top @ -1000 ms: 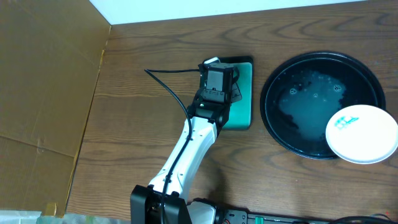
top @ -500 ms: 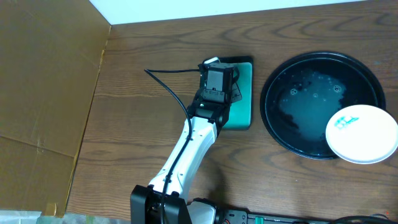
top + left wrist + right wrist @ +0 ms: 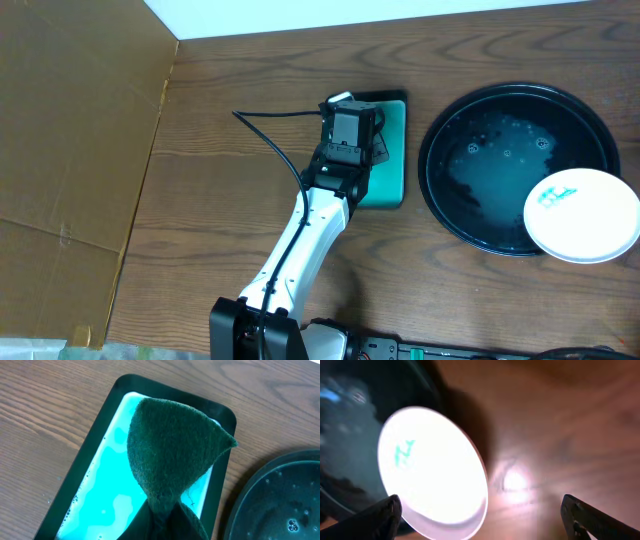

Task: Clean dirty plates on tray and stack at the side

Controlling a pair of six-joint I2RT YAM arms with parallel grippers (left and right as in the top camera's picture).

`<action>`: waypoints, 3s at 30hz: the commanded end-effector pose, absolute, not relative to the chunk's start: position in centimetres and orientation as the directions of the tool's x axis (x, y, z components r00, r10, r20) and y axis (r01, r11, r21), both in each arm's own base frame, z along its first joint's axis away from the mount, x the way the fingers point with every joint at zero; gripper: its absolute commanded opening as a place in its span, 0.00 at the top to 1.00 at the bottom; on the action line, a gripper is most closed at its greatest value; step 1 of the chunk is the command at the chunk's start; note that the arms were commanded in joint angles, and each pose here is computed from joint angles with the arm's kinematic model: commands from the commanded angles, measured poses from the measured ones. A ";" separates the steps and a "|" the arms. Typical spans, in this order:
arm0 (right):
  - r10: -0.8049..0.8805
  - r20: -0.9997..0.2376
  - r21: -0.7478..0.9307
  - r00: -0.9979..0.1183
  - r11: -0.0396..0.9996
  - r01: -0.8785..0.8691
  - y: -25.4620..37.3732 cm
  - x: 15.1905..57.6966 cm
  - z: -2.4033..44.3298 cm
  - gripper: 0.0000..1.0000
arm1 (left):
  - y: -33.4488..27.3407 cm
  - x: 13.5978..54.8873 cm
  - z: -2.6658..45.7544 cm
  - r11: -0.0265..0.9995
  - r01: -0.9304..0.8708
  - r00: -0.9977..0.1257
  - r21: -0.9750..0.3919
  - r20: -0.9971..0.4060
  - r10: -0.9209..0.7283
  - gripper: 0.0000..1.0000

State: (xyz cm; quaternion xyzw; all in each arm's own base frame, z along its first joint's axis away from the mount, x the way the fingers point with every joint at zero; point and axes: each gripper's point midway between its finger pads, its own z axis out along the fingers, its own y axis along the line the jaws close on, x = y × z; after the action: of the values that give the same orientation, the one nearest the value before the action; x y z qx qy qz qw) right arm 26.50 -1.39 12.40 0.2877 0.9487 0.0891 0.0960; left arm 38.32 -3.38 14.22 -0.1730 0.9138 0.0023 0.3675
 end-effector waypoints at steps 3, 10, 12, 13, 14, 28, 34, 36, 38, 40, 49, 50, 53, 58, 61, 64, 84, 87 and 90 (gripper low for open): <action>0.601 0.027 0.258 -0.799 0.768 0.587 1.8 24.1 9.6 0.01 | -3.3 38.3 13.8 0.943 -0.315 -0.678 -0.111 -0.669 -0.305 0.93; 0.623 0.168 0.288 -0.764 0.710 0.643 4.5 21.3 5.3 0.01 | -3.3 38.2 13.8 0.943 -0.315 -0.678 -0.111 -0.669 -0.305 0.93; 0.631 0.172 0.287 -0.757 0.703 0.651 4.7 21.0 4.5 0.01 | -3.3 38.3 13.8 0.943 -0.315 -0.678 -0.111 -0.669 -0.305 0.93; 0.638 0.177 0.283 -0.749 0.696 0.660 4.8 20.9 4.3 0.01 | -3.3 38.3 13.8 0.943 -0.315 -0.677 -0.111 -0.670 -0.305 0.93; 0.641 0.181 0.280 -0.746 0.693 0.664 4.9 20.7 4.0 0.01 | -3.3 38.3 13.8 0.943 -0.315 -0.678 -0.111 -0.669 -0.305 0.93; 0.641 0.070 0.219 -0.765 0.738 0.638 5.2 22.2 2.6 0.30 | -3.3 38.3 13.8 0.943 -0.315 -0.678 -0.111 -0.669 -0.305 0.93; 0.625 0.092 0.198 -0.776 0.752 0.629 5.6 22.1 1.6 0.37 | -3.3 38.3 13.8 0.943 -0.315 -0.677 -0.111 -0.670 -0.305 0.94; 0.625 0.093 0.197 -0.775 0.752 0.629 5.6 22.3 1.4 0.53 | -3.3 38.3 13.8 0.943 -0.315 -0.677 -0.111 -0.670 -0.305 0.93; 0.624 0.085 0.204 -0.777 0.752 0.626 5.7 22.5 1.4 0.71 | -3.3 38.3 13.8 0.943 -0.315 -0.677 -0.111 -0.669 -0.305 0.93; 0.621 0.077 0.213 -0.780 0.754 0.621 5.7 22.9 1.6 0.95 | -3.3 38.3 13.8 0.943 -0.315 -0.678 -0.111 -0.669 -0.305 0.93; 0.475 -0.045 0.312 -0.879 0.843 0.439 6.6 27.0 5.2 0.99 | -3.3 38.3 13.8 0.943 -0.315 -0.677 -0.111 -0.670 -0.305 0.93; 0.454 -0.074 0.323 -0.888 0.853 0.410 6.7 27.8 5.9 0.99 | -3.3 38.3 13.8 0.943 -0.315 -0.678 -0.111 -0.669 -0.305 0.93; 0.365 -0.224 0.362 -0.904 0.892 0.270 7.0 31.5 8.9 0.99 | -3.3 38.3 13.8 0.943 -0.313 -0.678 -0.113 -0.669 -0.305 0.93; 0.324 -0.355 0.415 -0.877 0.895 0.162 7.8 35.1 10.4 0.99 | -6.0 38.7 14.0 0.952 -0.211 -0.704 -0.222 -0.641 -0.305 0.93; 0.296 -0.363 0.460 -0.883 0.881 0.107 9.2 36.5 9.6 0.99 | -7.7 39.1 14.6 0.946 -0.146 -0.706 -0.289 -0.640 -0.305 0.93; 0.261 -0.346 0.489 -0.901 0.870 0.064 10.8 37.4 7.7 0.99 | -8.2 39.5 15.0 0.918 -0.184 -0.681 -0.352 -0.628 -0.377 0.93; 0.216 -0.228 0.411 -0.949 0.905 0.107 11.5 37.1 0.2 0.94 | -22.2 39.9 13.7 0.837 -0.002 -0.708 -0.547 -0.591 -0.387 0.93; 0.179 -0.219 0.394 -0.959 0.916 0.081 11.4 37.1 0.8 0.79 | -23.9 40.1 12.3 0.836 0.025 -0.717 -0.548 -0.592 -0.367 0.93; 0.157 -0.208 0.341 -0.965 0.937 0.078 10.9 37.3 1.9 0.77 | -24.9 40.0 11.2 0.838 0.036 -0.728 -0.545 -0.589 -0.352 0.92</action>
State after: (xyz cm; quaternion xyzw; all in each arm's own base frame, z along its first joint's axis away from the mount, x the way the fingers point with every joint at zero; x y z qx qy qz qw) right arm 36.09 11.56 0.81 0.0817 0.9710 0.2008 0.1013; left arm 40.14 -24.22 12.21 -0.0900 0.8872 -0.2701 0.3630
